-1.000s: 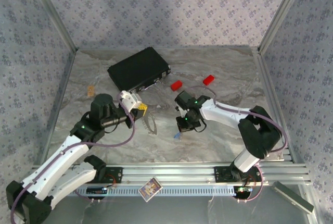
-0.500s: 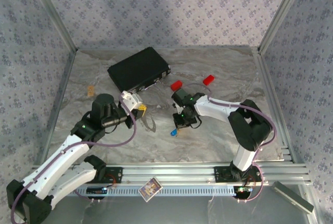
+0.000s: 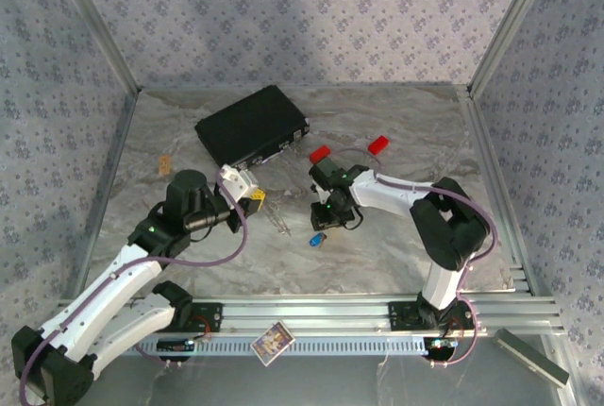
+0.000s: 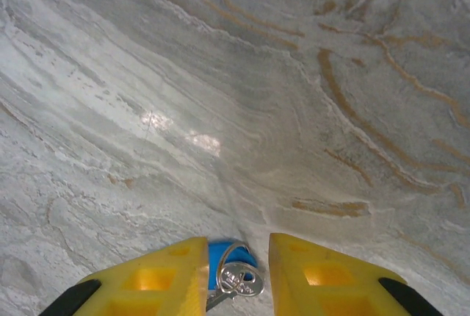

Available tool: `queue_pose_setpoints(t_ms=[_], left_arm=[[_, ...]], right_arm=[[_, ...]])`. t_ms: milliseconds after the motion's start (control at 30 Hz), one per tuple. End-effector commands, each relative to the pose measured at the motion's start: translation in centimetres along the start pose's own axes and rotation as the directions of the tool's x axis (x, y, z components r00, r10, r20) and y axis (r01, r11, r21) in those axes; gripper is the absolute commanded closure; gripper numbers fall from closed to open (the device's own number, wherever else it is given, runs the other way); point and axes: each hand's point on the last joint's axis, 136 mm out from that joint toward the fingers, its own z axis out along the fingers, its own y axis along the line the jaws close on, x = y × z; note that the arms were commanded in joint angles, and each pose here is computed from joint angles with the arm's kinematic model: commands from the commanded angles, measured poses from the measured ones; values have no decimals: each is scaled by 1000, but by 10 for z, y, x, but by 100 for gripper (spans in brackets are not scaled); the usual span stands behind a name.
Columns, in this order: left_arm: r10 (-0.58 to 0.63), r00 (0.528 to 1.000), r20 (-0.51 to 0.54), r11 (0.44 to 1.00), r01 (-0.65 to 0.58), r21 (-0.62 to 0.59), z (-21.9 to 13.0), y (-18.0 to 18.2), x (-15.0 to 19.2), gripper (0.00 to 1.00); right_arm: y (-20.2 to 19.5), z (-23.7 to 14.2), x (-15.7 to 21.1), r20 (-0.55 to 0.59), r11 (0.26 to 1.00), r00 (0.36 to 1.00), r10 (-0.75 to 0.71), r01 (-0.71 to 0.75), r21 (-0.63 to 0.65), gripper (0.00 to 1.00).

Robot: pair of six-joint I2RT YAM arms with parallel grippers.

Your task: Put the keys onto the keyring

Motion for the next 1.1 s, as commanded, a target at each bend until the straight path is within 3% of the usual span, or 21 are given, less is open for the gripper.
queue_pose_setpoints(t_ms=[0,833,1067], left_arm=[[39,998,48,999,-39,-4,-7,-2,-17,100],[47,997,53,999,-47,-1,-7,-2,-18,100],[48,998,50,999,-48,0,-7,-2,-17,100]], right_arm=[[-2,-1,2,-39,1000,999,-16,16,14,71],[9,4,6,-99,996,992,-75,80,41,70],[-1,5,8,-117,994,991,-57,68,87,75]])
